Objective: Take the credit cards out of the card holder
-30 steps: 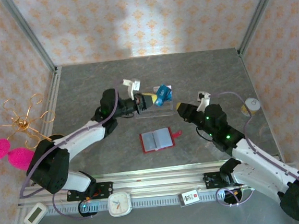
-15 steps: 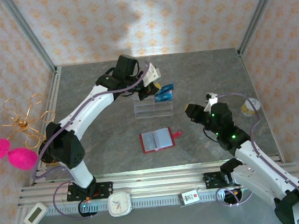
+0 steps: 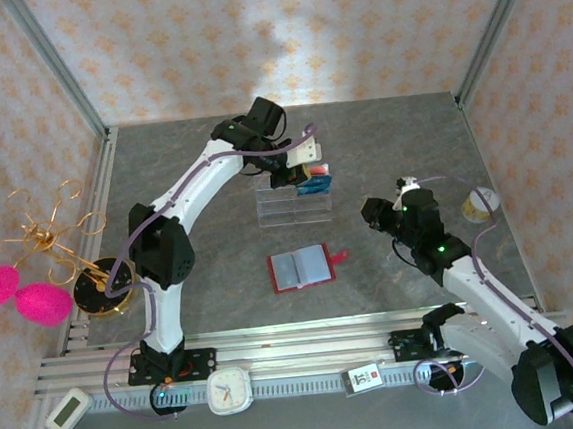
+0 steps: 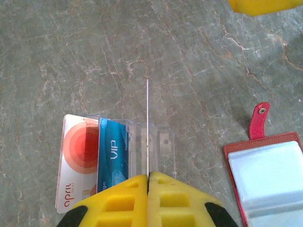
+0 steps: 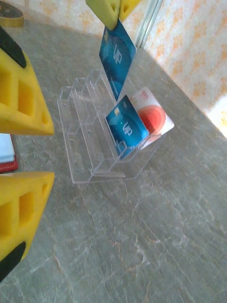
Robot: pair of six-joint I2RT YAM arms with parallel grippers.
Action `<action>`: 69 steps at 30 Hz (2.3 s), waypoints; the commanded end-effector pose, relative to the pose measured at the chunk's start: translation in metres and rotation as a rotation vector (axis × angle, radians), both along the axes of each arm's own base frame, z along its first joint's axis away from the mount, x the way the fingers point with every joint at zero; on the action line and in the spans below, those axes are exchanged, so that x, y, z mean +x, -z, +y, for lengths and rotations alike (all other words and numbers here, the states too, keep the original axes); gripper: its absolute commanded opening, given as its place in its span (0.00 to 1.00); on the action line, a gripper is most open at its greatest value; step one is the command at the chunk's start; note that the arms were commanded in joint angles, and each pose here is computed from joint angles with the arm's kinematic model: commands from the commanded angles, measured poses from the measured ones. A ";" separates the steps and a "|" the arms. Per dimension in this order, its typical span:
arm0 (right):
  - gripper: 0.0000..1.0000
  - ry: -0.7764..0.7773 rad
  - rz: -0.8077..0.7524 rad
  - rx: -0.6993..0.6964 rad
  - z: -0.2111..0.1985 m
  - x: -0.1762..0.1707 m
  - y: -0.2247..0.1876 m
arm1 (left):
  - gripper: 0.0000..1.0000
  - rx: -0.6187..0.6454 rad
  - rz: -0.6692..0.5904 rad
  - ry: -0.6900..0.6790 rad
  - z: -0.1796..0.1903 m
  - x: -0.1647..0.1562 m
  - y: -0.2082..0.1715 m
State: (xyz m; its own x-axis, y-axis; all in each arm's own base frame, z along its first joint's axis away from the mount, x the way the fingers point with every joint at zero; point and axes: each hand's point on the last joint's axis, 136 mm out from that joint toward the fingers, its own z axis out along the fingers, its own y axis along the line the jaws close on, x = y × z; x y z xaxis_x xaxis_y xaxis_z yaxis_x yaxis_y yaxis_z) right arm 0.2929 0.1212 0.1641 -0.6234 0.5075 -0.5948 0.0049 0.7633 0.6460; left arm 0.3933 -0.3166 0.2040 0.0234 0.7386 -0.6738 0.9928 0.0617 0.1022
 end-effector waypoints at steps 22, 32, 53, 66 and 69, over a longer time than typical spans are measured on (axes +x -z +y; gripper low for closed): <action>0.25 -0.004 -0.040 -0.020 0.001 0.019 -0.015 | 0.00 0.037 -0.064 -0.079 -0.002 0.045 0.045; 0.25 0.000 -0.046 -0.021 0.000 0.020 -0.017 | 0.00 0.061 -0.038 -0.089 0.000 0.045 0.062; 0.26 -0.014 -0.043 -0.013 0.003 0.020 -0.016 | 0.00 0.092 -0.005 -0.148 0.004 0.052 0.080; 0.45 -0.156 -0.013 0.011 0.027 0.010 -0.003 | 0.24 -0.159 -0.023 -0.208 -0.007 0.051 -0.014; 0.46 -0.201 -0.003 -0.027 0.042 0.004 0.005 | 0.25 -0.287 -0.024 -0.224 -0.011 0.041 -0.052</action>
